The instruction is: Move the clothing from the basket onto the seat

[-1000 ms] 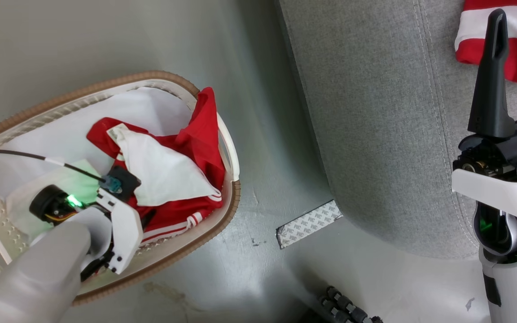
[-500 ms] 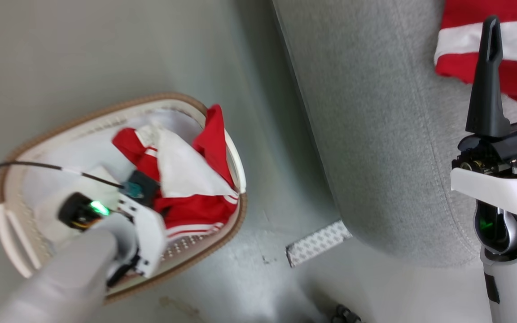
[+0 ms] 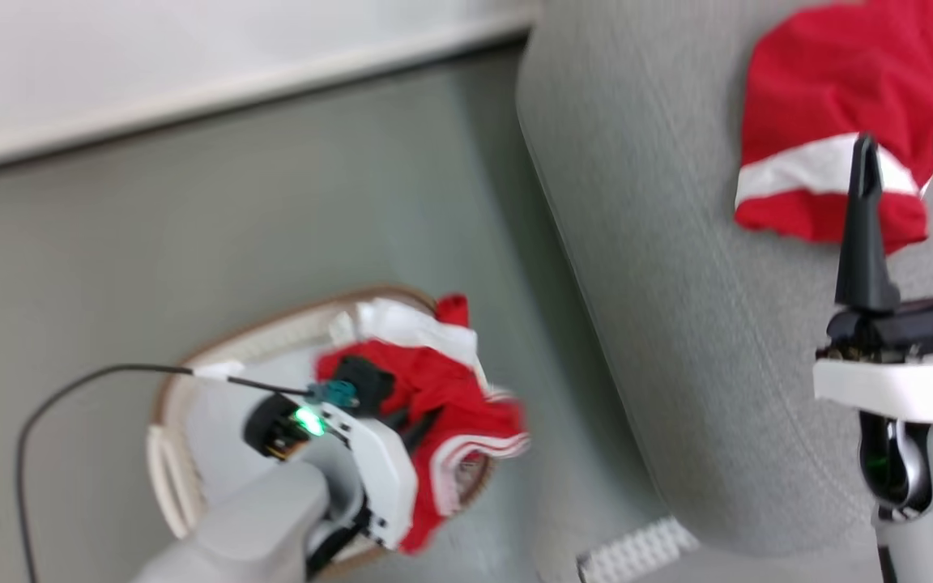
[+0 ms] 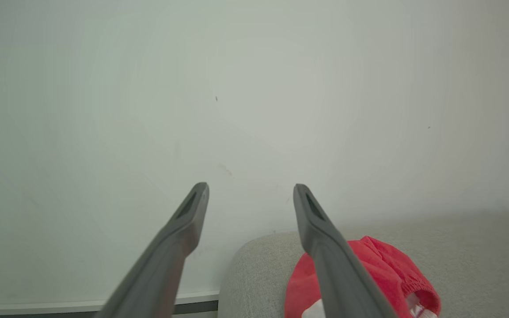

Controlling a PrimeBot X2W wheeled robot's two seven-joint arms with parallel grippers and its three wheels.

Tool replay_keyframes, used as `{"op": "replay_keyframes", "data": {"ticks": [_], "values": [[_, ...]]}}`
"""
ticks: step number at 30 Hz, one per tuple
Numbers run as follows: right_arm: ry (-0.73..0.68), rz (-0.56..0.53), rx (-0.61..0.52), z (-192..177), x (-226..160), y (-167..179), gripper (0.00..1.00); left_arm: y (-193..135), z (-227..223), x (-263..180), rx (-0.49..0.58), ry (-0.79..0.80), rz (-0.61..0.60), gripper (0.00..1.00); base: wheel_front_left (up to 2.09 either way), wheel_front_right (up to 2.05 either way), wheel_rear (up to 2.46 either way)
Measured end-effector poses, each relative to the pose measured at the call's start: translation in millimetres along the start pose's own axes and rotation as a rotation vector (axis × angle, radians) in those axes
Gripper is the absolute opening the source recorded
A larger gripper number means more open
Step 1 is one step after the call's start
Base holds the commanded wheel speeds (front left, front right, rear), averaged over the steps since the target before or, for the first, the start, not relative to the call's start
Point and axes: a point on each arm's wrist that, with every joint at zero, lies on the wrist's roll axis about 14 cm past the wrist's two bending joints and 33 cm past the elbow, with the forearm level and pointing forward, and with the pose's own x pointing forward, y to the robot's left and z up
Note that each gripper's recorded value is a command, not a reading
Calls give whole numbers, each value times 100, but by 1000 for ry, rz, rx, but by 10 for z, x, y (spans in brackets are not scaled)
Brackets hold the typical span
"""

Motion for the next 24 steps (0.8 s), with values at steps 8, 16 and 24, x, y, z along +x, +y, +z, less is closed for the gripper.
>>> {"op": "replay_keyframes", "data": {"ticks": [8,16,24], "values": [[-36,7,47,289,-293,60,100,-425,849,-362,51,-233,24,0,0,0,0],[-72,42,124,515,-578,129,100,-715,1449,-845,162,-401,79,0,0,0,0],[-68,128,183,555,-722,395,100,-870,2023,-1365,273,-570,154,0,0,0,0]]}}
